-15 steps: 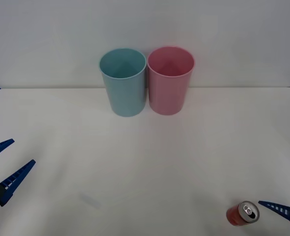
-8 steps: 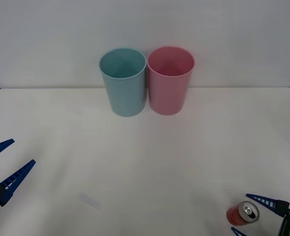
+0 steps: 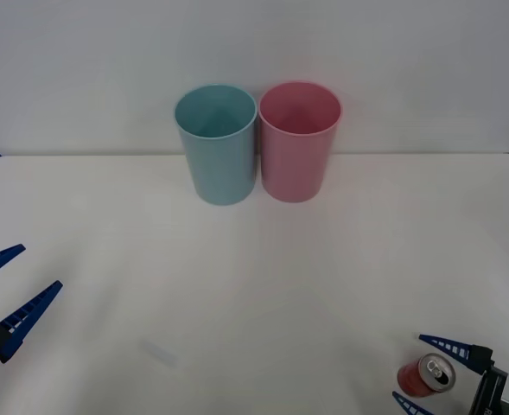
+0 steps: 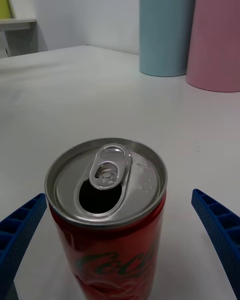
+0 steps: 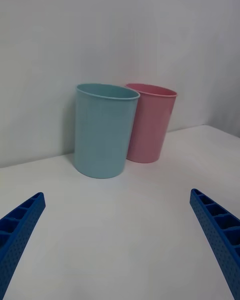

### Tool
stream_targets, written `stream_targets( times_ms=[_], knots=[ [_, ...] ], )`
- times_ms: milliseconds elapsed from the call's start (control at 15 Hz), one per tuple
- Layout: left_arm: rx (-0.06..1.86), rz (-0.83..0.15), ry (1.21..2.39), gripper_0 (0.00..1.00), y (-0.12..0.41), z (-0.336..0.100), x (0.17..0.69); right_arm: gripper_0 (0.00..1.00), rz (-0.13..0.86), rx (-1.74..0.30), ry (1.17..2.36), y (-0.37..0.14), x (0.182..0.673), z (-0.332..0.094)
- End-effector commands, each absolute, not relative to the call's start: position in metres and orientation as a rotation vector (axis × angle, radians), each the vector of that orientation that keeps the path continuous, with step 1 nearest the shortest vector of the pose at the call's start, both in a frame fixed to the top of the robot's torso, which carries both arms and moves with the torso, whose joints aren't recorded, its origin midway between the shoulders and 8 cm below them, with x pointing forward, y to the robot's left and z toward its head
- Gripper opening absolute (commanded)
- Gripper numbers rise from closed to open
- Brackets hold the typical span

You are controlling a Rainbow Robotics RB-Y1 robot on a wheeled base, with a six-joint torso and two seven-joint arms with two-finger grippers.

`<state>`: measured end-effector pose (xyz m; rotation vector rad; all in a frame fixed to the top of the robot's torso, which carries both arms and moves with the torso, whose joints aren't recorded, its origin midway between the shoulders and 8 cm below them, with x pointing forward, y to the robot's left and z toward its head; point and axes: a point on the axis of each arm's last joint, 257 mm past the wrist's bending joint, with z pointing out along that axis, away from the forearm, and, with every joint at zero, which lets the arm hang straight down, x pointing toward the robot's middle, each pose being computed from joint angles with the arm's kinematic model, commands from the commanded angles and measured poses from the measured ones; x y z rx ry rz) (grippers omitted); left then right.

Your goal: Grasp the object on the table and drop it into the matching bin: aluminum can to the light blue bin, PET bottle to the pink bin.

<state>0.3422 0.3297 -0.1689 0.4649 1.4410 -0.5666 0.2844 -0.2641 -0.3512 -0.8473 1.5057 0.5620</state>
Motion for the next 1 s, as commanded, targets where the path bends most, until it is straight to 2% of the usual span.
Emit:
stream_targets(
  times_ms=[67,133,200,1000],
  knots=[
    [0.465,-0.567,1.441,1.00,0.330,-0.169,0.342,0.12,0.560,-0.847,1.504,-0.264,0.285,-0.351],
    [0.465,-0.567,1.441,1.00,0.330,-0.169,0.342,0.01,0.558,-0.848,1.503,-0.264,0.285,-0.351],
    [0.465,-0.567,1.441,1.00,0.330,-0.169,0.342,0.00,0.555,-0.848,1.506,-0.264,0.285,-0.352],
    [0.465,-0.567,1.441,1.00,0.330,-0.169,0.342,0.00,0.555,-0.848,1.476,-0.264,0.288,-0.339]
  ],
)
